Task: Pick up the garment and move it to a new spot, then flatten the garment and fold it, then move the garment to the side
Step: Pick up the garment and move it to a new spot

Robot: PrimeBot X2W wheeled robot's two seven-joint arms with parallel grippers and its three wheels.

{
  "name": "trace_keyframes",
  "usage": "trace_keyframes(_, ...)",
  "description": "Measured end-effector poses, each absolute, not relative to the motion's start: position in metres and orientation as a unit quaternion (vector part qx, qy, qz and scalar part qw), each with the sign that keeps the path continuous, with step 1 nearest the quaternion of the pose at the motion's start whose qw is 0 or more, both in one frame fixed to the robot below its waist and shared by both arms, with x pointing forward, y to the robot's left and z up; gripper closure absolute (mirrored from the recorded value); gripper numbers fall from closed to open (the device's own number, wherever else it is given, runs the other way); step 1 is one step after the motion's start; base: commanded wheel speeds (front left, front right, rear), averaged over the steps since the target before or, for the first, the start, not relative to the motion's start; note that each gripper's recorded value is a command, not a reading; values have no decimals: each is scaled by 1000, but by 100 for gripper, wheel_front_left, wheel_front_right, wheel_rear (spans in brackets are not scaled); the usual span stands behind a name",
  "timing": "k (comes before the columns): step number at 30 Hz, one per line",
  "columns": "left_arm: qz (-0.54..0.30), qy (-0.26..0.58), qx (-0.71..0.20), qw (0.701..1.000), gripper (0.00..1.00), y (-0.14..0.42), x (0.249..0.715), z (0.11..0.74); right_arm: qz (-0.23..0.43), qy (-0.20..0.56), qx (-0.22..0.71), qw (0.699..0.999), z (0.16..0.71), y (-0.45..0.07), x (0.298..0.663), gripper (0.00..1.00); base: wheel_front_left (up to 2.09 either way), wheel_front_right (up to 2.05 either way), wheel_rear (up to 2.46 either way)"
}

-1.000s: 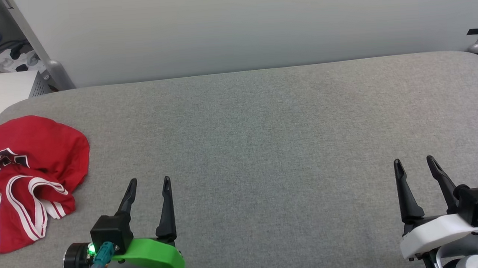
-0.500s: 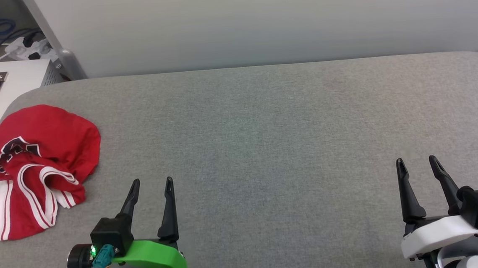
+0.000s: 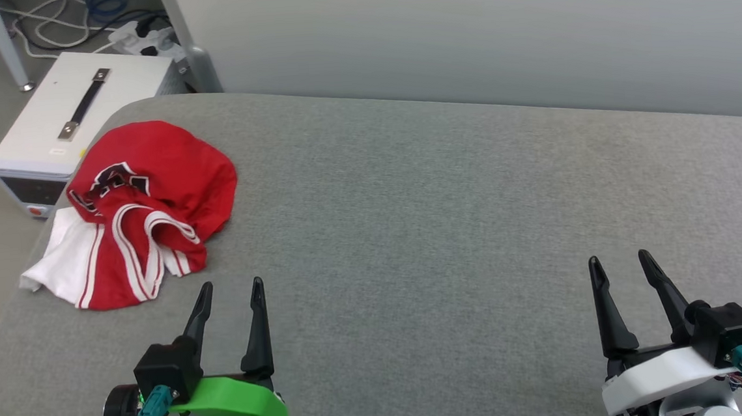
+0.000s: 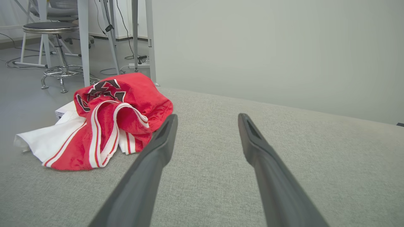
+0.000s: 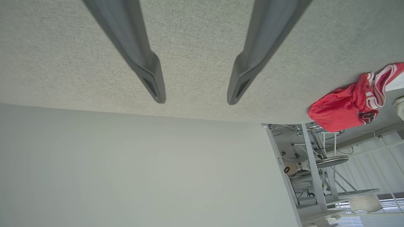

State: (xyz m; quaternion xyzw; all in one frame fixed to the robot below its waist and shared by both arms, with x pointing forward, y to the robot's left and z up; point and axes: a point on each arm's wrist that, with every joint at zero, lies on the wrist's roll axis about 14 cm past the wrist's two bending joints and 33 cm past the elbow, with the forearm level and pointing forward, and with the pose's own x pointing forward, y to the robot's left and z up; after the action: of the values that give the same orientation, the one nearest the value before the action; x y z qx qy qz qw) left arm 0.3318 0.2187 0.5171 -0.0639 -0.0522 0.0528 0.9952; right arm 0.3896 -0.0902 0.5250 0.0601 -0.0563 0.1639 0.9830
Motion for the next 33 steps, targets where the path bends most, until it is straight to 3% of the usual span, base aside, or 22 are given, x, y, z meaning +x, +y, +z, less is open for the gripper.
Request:
trace_keyframes(18,151,-65,-67,984,0,270,273,515,285,-53,80,954,525,-2,393,0,0,0,0)
trace_keyframes(33,167,-54,-71,982,0,278,271,509,291,-43,83,952,518,3,394,0,0,0,0)
